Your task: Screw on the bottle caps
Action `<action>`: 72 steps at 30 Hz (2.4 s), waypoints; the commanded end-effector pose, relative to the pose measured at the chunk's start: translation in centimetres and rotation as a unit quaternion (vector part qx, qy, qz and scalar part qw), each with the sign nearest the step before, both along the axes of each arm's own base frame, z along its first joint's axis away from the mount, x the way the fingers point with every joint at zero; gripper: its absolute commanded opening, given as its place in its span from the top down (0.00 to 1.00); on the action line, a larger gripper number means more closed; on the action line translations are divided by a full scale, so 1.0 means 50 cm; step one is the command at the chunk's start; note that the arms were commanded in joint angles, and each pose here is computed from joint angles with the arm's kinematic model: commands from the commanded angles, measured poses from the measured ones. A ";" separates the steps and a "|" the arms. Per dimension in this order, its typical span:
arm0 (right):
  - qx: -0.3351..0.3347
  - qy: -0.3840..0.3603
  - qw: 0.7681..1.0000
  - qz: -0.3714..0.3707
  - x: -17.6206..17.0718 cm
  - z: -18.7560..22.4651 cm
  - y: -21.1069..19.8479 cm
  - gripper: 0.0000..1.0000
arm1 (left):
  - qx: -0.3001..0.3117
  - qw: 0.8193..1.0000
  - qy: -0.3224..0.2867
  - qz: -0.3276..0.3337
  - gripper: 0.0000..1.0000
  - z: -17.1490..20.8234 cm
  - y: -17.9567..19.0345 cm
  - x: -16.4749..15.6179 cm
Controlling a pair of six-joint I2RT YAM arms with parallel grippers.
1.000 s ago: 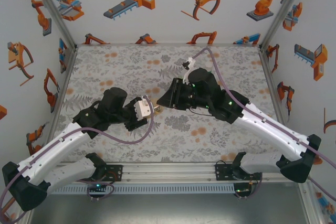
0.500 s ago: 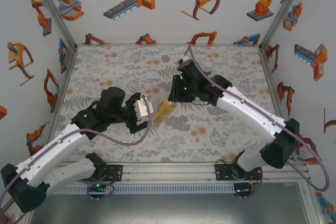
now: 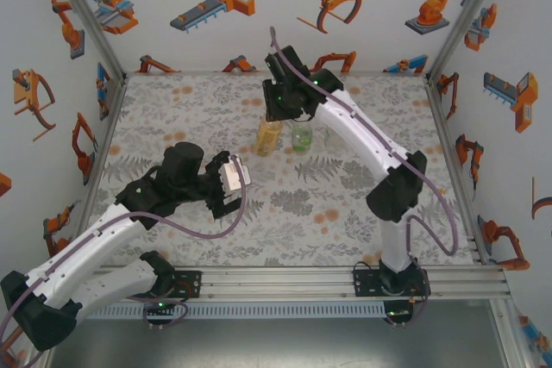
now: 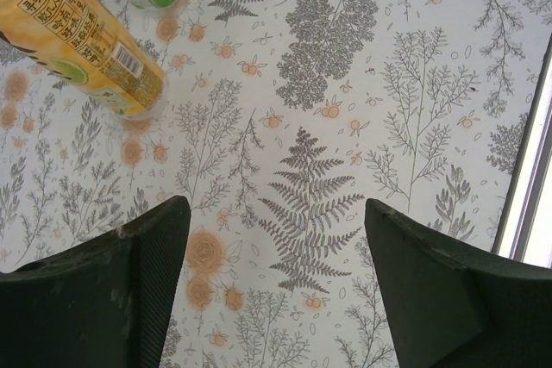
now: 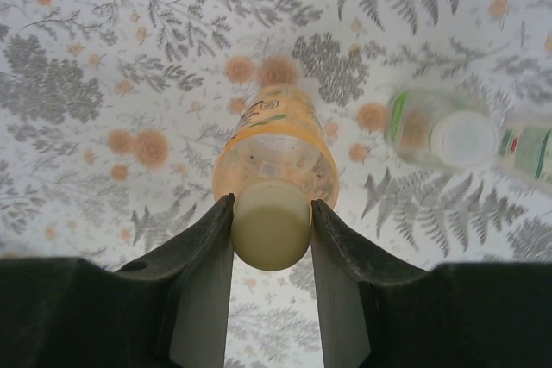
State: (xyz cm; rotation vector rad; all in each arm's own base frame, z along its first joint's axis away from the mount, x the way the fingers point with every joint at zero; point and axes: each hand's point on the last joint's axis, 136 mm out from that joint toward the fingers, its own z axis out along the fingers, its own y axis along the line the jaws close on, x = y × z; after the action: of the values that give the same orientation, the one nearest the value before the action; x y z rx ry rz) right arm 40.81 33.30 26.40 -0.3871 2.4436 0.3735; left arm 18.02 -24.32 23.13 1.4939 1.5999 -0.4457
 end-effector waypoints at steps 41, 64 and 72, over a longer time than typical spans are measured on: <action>-0.101 -0.097 0.990 0.006 0.009 0.139 -0.094 0.43 | -0.068 0.997 0.000 0.041 0.06 0.041 0.010 0.036; -0.243 -0.143 0.945 -0.168 -0.097 -0.085 -0.531 0.01 | -0.048 0.890 -0.058 0.450 0.03 -0.070 0.200 0.285; -0.191 -0.191 0.944 -0.191 -0.117 -0.225 -0.621 0.01 | -0.036 0.850 -0.056 0.522 0.03 -0.167 0.302 0.307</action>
State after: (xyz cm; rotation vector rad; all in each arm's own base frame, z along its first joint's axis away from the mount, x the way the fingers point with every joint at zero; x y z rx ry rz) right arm 32.84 1.67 13.92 -0.1306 2.3091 -0.4162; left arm 32.09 -10.58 13.38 0.5400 2.0520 0.1869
